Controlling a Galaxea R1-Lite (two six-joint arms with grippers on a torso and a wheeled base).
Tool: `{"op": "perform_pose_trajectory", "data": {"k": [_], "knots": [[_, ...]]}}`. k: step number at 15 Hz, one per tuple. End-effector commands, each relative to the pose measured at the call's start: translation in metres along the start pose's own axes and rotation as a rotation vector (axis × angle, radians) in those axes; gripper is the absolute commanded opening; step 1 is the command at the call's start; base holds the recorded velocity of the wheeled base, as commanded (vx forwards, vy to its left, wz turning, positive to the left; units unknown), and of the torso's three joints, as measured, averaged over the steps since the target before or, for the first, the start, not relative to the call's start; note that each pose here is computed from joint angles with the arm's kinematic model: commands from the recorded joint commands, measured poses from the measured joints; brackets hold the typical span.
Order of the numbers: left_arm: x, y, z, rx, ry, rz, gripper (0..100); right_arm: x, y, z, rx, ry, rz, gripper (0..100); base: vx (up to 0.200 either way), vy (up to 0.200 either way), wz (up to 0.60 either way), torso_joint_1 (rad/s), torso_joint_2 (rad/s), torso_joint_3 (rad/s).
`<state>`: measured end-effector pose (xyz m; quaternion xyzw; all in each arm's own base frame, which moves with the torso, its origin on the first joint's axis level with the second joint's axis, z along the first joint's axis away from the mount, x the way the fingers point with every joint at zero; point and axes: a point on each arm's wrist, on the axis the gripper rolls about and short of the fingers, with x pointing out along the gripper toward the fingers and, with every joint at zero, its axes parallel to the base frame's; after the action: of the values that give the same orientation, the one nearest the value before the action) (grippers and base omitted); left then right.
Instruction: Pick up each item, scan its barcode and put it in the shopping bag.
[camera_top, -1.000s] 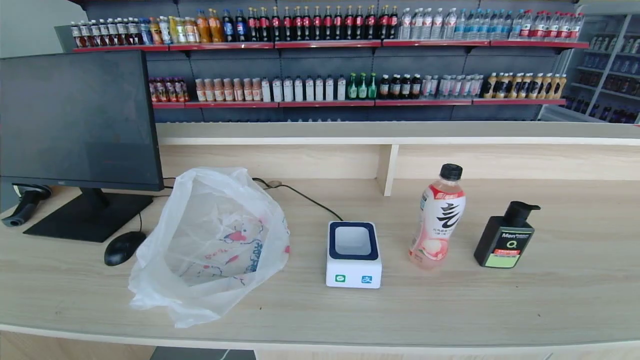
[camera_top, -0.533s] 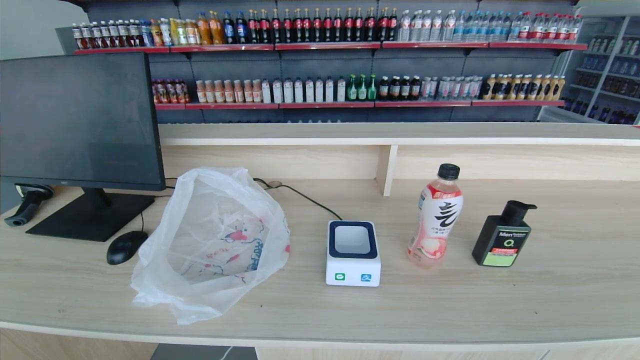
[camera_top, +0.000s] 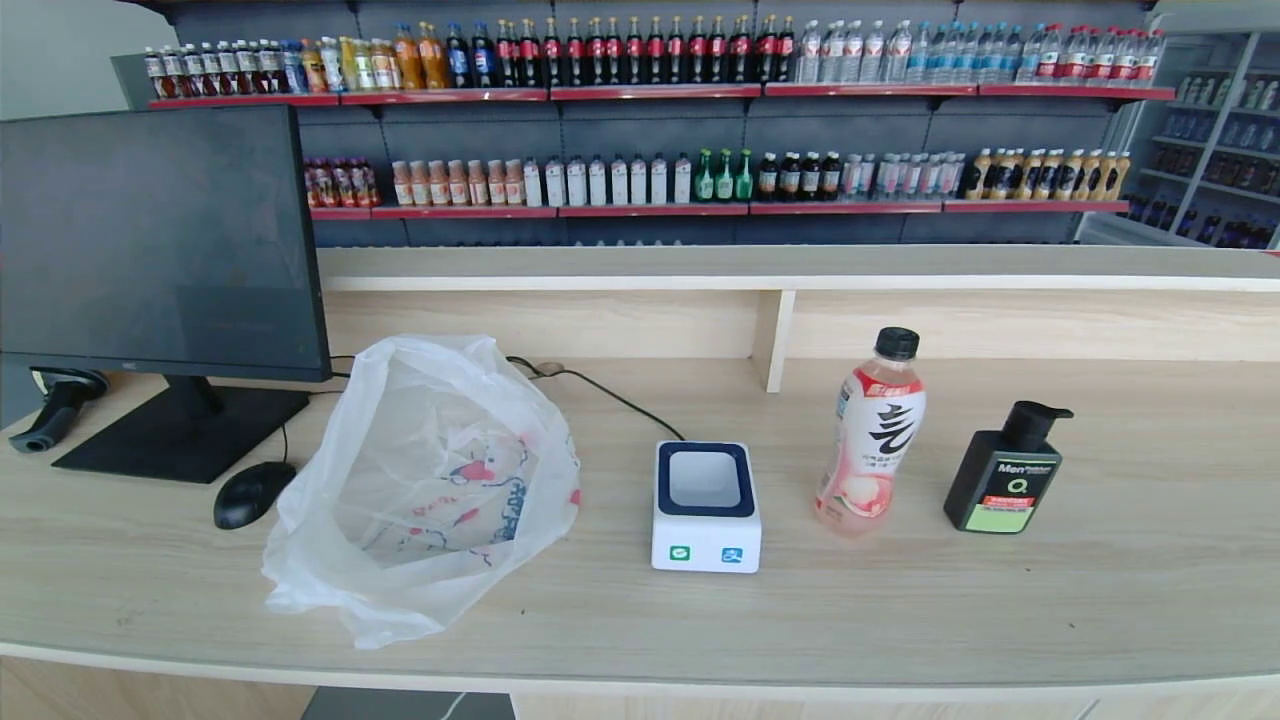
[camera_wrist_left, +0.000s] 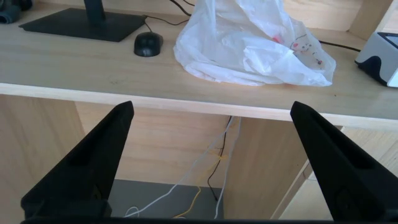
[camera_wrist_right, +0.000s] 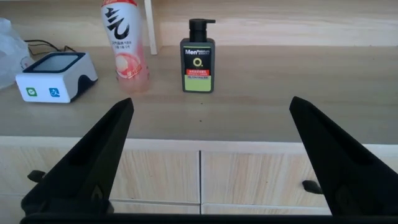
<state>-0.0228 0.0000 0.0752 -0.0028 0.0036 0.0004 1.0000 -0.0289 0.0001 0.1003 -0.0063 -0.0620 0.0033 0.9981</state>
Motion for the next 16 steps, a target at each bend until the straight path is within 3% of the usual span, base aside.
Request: {"op": "perform_pose_trajectory", "data": {"k": [1,5,7,12,14,16], "knots": [[0.000,0.000,0.000,-0.001,0.000,0.001,100,0.005,-0.001,0.021,-0.005,0.010,0.005,100,0.000,0.000,0.00,0.000,0.00,0.000],[0.000,0.000,0.000,-0.001,0.000,0.001,100,0.047,-0.001,0.064,-0.003,-0.009,0.003,100,0.000,0.000,0.00,0.000,0.00,0.000],[0.000,0.000,0.000,-0.001,0.000,0.001,100,0.087,-0.001,0.082,-0.002,-0.062,0.002,100,0.000,0.000,0.00,0.000,0.00,0.000],[0.000,0.000,0.000,-0.001,0.000,-0.001,100,0.160,0.004,0.097,-0.081,-0.207,0.063,100,0.000,0.000,0.00,0.000,0.00,0.000],[0.000,0.000,0.000,-0.001,0.000,0.001,100,0.201,0.009,0.094,-0.088,-0.334,0.072,100,0.000,0.000,0.00,0.000,0.00,0.000],[0.000,0.000,0.000,-0.001,-0.001,0.001,100,0.220,0.010,0.096,-0.096,-0.368,0.068,100,0.000,0.000,0.00,0.000,0.00,0.000]]}}
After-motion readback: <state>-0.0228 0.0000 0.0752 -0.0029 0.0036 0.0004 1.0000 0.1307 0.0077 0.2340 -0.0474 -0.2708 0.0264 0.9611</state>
